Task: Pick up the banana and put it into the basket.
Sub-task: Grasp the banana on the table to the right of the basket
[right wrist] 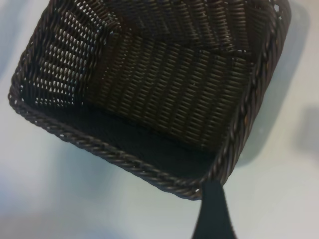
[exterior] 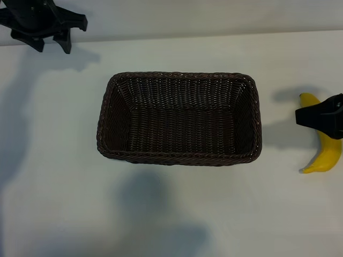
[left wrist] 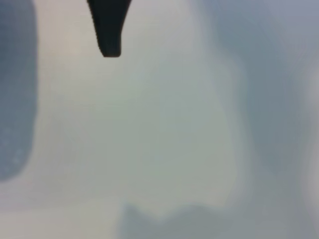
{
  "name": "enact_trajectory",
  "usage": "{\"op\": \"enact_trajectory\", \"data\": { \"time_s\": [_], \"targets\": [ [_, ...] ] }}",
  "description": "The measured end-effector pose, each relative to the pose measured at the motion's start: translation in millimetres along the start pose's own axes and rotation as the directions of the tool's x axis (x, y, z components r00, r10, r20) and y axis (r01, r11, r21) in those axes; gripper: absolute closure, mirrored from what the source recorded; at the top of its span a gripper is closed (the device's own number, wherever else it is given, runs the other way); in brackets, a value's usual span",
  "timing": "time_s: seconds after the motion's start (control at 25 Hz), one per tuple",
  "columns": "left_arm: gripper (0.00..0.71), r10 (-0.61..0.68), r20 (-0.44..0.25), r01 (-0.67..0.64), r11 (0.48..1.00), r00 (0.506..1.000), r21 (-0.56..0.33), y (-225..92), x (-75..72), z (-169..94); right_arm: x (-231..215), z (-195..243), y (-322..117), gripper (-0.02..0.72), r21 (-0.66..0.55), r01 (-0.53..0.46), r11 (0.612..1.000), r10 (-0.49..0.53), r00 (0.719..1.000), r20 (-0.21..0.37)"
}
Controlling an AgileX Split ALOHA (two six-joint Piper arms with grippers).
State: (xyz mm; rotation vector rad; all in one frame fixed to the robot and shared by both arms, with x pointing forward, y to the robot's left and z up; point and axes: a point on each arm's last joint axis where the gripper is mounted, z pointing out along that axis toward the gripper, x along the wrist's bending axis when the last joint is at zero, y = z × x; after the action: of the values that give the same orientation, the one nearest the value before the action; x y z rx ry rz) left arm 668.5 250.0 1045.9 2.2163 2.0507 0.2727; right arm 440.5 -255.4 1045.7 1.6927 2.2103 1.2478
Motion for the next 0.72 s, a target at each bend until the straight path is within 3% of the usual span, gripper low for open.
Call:
{"op": "enact_trajectory", "data": {
  "time_s": [0.16,0.4,0.72],
  "targets": [
    [0.154,-0.042,-0.027,0.042,0.999,0.999,0.000,0.1,22.9,0.7,0.0,0.0,0.0,0.187,0.000,0.000,1.000,0.000,1.000,0.000],
    [0.153,-0.140,-0.057,0.139,0.990,0.988,-0.026,-5.7,73.2,-11.1,0.0,0.0,0.0,0.187,0.000,0.000,1.000,0.000,1.000,0.000],
    [0.153,-0.136,-0.057,0.126,0.980,0.989,-0.153,-25.0,77.9,-73.4,0.1,0.0,-0.1,0.187,0.001,0.000,1.000,0.000,1.000,-0.001]
  ]
}}
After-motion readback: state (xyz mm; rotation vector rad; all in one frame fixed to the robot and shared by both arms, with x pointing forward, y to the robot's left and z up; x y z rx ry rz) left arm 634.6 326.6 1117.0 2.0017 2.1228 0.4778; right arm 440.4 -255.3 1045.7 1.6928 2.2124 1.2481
